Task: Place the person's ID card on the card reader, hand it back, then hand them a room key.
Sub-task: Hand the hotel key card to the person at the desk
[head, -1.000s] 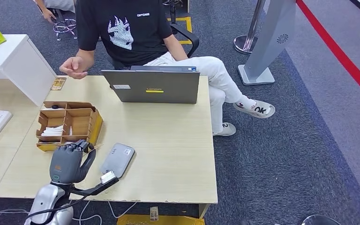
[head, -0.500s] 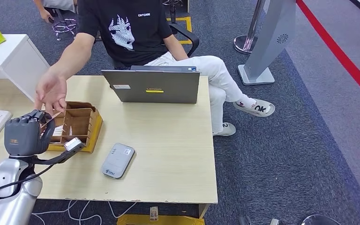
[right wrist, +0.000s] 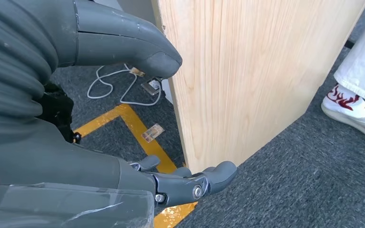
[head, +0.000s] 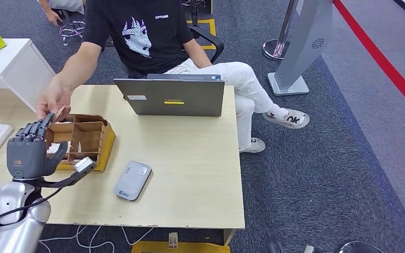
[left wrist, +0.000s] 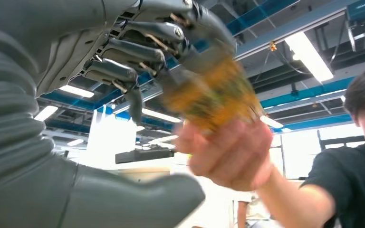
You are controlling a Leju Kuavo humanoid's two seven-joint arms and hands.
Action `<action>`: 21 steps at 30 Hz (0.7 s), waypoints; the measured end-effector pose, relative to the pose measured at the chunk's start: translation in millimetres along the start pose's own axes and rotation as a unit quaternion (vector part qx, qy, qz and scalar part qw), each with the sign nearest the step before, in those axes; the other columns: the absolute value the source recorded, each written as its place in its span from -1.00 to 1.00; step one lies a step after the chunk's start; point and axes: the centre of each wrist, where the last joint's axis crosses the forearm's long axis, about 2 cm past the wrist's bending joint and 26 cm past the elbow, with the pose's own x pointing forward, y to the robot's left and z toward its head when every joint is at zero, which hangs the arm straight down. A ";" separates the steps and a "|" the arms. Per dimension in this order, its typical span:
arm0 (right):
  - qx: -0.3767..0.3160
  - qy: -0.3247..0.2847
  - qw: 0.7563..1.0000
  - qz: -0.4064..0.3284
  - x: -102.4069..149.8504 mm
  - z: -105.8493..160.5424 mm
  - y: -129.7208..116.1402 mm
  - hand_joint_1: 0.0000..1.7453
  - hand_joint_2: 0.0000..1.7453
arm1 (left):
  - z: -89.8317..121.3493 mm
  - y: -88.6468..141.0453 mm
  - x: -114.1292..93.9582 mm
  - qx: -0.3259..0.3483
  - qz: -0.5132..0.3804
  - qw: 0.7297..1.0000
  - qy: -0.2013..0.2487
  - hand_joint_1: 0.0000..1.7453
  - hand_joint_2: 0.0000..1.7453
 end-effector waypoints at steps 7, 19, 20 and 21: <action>0.000 0.000 1.000 -0.001 -0.1 0.0 0.1 -1.00 1.00 | 1.5 0.1 8.1 0.005 0.005 1.000 -0.003 -1.00 1.00; -0.003 -0.009 1.000 -0.015 -2.3 2.4 -3.1 -1.00 1.00 | 22.0 -7.3 24.9 -0.107 0.042 0.993 -0.006 -1.00 1.00; -0.003 -0.009 1.000 -0.016 -2.6 2.7 -3.5 -1.00 1.00 | 24.4 -8.2 25.9 -0.115 0.036 0.993 -0.006 -1.00 1.00; -0.003 -0.008 1.000 -0.016 -2.8 3.0 -3.8 -1.00 1.00 | 25.9 -8.7 26.4 -0.121 0.031 0.992 -0.005 -1.00 1.00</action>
